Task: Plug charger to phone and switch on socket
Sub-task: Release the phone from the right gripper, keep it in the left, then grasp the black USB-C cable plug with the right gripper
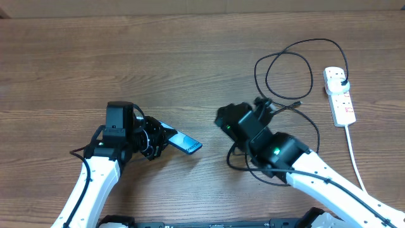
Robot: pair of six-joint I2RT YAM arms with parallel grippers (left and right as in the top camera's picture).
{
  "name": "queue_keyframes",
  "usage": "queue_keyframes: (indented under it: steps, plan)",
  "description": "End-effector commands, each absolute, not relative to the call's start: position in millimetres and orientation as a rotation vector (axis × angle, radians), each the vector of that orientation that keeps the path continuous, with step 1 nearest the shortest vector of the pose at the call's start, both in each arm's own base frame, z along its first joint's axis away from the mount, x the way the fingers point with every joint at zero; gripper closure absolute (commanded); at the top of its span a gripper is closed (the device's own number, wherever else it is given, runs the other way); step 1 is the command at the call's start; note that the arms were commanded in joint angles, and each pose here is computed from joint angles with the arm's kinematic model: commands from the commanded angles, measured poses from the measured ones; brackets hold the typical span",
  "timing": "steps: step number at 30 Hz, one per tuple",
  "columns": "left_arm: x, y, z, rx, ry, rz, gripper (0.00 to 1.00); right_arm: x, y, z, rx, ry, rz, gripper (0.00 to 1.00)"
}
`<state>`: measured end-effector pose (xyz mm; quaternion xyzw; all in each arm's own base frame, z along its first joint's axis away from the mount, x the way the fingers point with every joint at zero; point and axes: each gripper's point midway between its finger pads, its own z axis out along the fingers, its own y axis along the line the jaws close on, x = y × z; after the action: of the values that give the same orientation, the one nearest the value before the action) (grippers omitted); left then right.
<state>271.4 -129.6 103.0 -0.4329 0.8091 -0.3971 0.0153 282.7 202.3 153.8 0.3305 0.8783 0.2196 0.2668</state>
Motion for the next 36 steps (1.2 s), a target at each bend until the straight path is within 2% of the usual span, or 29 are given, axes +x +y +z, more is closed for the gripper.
queue_keyframes:
  steps: [1, 7, 10, 15, 21, 25, 27, 30, 35, 36]
  plan:
    - [273, -139, 111, -1.154, 2.562, -1.319, 0.96, 300, 155, 153, 0.83, 2.347, 0.378, 0.18]
    - [280, -161, 114, -1.04, 2.586, -1.565, 0.96, 321, 91, 125, 1.015, 2.414, 0.3, 0.08]
    - [283, -176, 117, -0.942, 2.587, -1.76, 0.96, 335, 66, 105, 1.075, 2.424, 0.235, 0.08]
    - [284, -189, 119, -0.847, 2.579, -2.004, 0.96, 343, 46, 55, 1.115, 2.515, 0.11, 0.13]
    - [283, -191, 116, -0.841, 2.586, -2.052, 0.96, 353, 44, 13, 1.09, 2.573, 0.043, 0.23]
    - [284, -191, 116, -0.841, 2.583, -2.043, 0.96, 360, 42, -2, 1.089, 2.562, 0.024, 0.39]
    - [284, -191, 116, -0.841, 2.583, -2.043, 0.95, 365, 32, -2, 1.085, 2.516, -0.046, 0.6]
    - [286, -190, 113, -0.853, 2.584, -2.019, 0.96, 373, 32, 1, 1.0, 2.516, -0.052, 0.7]
    - [288, -189, 110, -0.867, 2.584, -1.988, 0.96, 371, 43, -1, 0.851, 2.609, -0.007, 0.96]
    - [288, -189, 110, -0.851, 2.583, -1.988, 0.96, 367, 49, -2, 0.83, 2.643, 0.029, 0.96]
